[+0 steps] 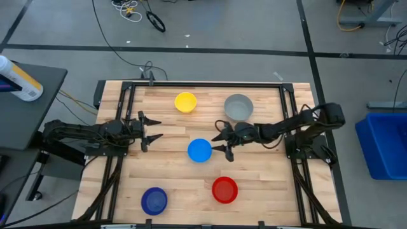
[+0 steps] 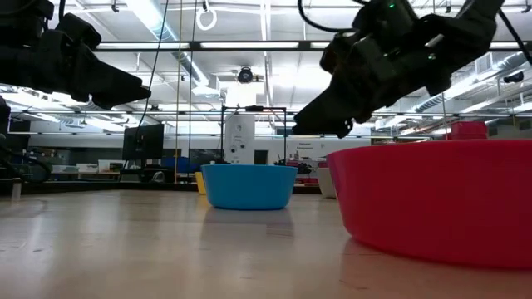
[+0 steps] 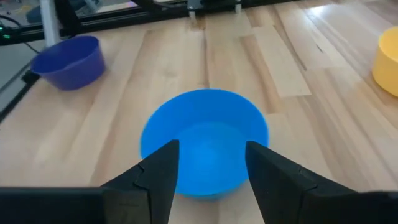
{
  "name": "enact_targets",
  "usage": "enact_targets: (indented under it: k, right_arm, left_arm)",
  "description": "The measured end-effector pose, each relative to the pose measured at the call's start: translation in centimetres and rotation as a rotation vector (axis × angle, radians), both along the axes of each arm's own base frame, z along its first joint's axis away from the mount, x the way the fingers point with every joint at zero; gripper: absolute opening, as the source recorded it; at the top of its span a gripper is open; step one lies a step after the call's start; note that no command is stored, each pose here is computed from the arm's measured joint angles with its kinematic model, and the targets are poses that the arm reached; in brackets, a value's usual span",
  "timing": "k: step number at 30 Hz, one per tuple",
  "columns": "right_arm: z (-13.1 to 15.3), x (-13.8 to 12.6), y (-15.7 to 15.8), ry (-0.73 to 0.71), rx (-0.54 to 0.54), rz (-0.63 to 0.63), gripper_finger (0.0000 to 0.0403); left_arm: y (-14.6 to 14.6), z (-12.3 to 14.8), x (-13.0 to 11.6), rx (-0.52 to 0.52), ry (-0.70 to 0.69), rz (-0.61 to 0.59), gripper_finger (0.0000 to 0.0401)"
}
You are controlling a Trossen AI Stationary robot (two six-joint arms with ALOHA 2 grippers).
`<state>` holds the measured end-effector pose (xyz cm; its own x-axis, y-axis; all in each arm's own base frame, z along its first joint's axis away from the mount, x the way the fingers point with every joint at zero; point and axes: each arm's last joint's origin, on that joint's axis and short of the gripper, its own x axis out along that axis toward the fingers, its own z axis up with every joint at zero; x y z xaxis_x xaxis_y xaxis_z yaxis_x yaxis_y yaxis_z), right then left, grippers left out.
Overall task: Nest bowls inside each other
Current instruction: Stack the blue bowl on the gray bowl
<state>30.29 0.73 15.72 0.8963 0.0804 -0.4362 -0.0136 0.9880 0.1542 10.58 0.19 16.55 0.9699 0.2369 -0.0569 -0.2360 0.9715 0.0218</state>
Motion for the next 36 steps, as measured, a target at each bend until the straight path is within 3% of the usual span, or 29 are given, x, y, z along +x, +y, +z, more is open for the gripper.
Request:
enact_targets:
  k: [8,21,36]
  right_arm:
    - [-1.7,0.5,-2.0,0.041,0.017,-0.045,0.0199]
    - [-2.6,2.9,-1.3,0.041,0.052,0.009,0.0201]
    - [-3.4,2.9,-1.4,0.092,0.040,-0.027,0.0195]
  left_arm:
    - [0.0,0.0,0.0,0.003,0.002,0.000,0.0286]
    - [0.0,0.0,0.0,0.004,0.002,0.000,0.0286]
    - [0.0,-0.1,0.0,0.002,0.006,0.000,0.0286]
